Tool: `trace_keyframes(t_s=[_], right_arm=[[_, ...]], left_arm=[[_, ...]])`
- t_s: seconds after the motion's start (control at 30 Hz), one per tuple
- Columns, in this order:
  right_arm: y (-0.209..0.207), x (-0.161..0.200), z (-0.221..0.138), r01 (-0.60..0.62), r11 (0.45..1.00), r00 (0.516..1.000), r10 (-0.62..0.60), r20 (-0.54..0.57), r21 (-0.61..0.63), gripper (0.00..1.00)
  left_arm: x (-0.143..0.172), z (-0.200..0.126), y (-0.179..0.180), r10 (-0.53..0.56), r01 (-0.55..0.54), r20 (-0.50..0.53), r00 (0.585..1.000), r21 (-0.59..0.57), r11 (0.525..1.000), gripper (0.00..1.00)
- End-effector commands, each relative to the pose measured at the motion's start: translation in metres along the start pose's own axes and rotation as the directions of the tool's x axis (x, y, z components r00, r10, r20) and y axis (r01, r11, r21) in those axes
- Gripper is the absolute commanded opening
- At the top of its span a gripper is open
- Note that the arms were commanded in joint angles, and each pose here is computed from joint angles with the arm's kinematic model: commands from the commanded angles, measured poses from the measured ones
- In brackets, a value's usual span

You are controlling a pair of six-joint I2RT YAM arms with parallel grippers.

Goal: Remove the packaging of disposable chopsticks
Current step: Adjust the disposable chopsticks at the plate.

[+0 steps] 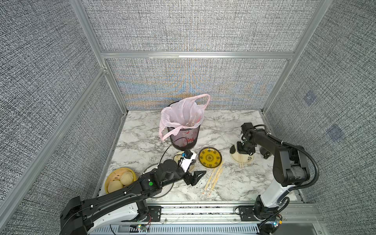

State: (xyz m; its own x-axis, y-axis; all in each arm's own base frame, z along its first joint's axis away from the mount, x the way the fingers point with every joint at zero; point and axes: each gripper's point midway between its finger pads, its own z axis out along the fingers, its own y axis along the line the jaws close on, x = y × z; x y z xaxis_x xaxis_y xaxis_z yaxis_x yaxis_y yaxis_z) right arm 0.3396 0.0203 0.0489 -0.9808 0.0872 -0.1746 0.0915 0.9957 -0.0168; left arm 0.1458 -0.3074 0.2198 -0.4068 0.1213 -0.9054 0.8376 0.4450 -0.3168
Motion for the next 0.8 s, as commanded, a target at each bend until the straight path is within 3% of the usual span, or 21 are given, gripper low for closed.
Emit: trace_keyframes(t_s=[0.0, 0.13, 0.37, 0.53, 0.77], right_arm=[[0.001, 0.001, -0.007, -0.018, 1.000, 1.000, 0.018, 0.021, -0.009, 0.33], [0.009, 0.004, -0.006, -0.019, 0.998, 1.000, 0.020, 0.010, -0.057, 0.47], [0.009, 0.003, 0.009, -0.014, 0.999, 1.000, 0.013, -0.026, -0.047, 0.50], [0.005, 0.004, 0.013, -0.014, 1.000, 0.999, 0.014, -0.034, -0.019, 0.44], [0.004, 0.006, 0.016, -0.012, 1.000, 0.999, 0.011, -0.050, -0.009, 0.29]], left_arm=[[-0.006, 0.001, 0.000, 0.008, -0.008, 0.020, 1.000, -0.005, 1.000, 0.83], [-0.006, 0.001, -0.001, 0.006, -0.006, 0.021, 1.000, -0.002, 1.000, 0.83], [-0.004, 0.003, -0.003, 0.000, 0.000, 0.012, 1.000, 0.015, 1.000, 0.86], [-0.002, 0.007, -0.003, 0.001, -0.001, -0.001, 1.000, 0.019, 1.000, 0.86], [-0.003, 0.006, -0.004, 0.000, -0.001, 0.007, 1.000, 0.023, 1.000, 0.85]])
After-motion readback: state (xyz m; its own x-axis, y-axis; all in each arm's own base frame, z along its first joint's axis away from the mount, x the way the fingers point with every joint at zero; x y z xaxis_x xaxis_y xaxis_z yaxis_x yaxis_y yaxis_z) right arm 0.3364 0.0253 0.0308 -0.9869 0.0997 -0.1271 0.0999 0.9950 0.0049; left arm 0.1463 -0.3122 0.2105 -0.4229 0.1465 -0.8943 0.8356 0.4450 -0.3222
